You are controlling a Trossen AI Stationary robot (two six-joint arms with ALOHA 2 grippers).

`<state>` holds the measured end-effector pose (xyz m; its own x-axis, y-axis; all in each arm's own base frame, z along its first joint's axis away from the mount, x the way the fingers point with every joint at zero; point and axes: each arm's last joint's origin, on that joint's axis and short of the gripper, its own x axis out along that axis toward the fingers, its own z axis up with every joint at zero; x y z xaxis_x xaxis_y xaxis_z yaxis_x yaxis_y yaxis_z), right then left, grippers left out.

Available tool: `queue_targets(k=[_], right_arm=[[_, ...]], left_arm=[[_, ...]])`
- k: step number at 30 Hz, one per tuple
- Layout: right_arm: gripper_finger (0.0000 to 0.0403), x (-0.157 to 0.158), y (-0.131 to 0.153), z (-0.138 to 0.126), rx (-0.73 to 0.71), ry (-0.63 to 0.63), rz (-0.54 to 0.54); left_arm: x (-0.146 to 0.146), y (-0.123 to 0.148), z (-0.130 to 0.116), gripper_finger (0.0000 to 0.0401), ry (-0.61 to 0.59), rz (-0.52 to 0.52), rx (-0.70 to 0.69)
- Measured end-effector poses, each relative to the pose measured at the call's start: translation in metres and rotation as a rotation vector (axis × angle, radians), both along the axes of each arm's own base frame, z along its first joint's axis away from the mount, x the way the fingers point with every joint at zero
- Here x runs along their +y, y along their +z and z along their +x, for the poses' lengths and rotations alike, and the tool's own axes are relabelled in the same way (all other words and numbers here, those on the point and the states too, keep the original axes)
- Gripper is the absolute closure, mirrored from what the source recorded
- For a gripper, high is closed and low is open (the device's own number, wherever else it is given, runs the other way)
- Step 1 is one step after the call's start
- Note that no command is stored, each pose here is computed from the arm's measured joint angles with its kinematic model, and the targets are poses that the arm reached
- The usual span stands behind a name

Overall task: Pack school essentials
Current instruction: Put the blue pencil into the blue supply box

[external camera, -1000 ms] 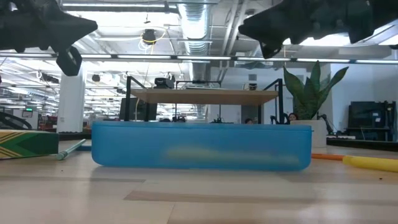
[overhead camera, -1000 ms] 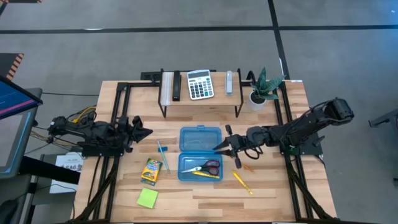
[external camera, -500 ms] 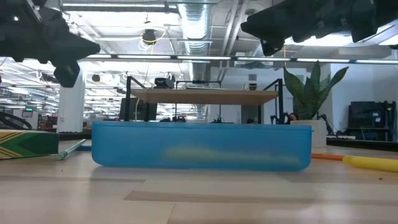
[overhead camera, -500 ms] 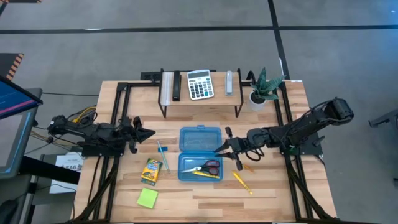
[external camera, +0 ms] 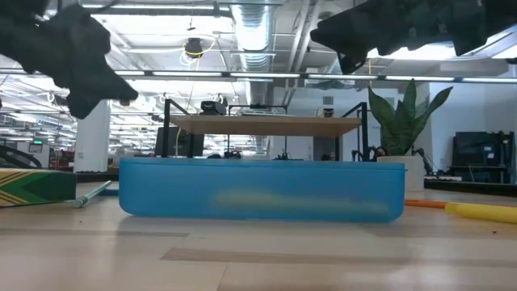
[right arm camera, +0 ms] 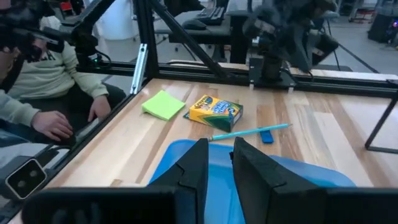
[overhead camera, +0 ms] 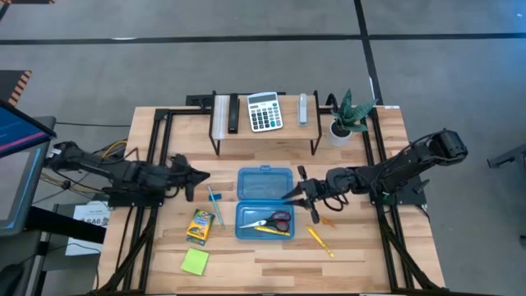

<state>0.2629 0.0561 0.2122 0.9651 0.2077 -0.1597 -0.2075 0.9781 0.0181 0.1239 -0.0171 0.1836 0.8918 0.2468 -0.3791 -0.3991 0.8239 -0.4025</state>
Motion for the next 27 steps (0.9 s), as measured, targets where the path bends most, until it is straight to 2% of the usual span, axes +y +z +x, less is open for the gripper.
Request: queue_targets(k=[7,11,14,19,27], right_arm=[[0.031,-0.001,-0.002,0.0,0.022,-0.003,-0.006],[0.031,-0.003,0.0,0.0,0.004,-0.01,-0.001],[0.031,-0.002,0.005,-0.001,-0.024,-0.005,0.005],[0.031,0.002,0.006,-0.002,-0.03,0.009,0.007],[0.031,0.002,0.008,-0.004,-0.037,0.012,0.009]], left_arm=[[-0.005,0.003,0.02,0.0397,0.039,-0.032,0.083],[-0.007,0.013,0.03,0.0397,0.074,-0.098,0.101],[-0.008,0.02,0.035,0.0397,0.111,-0.126,0.165],[-0.009,0.023,0.042,0.0397,0.185,-0.126,0.277],[-0.011,0.019,0.052,0.0397,0.226,-0.129,0.311]])
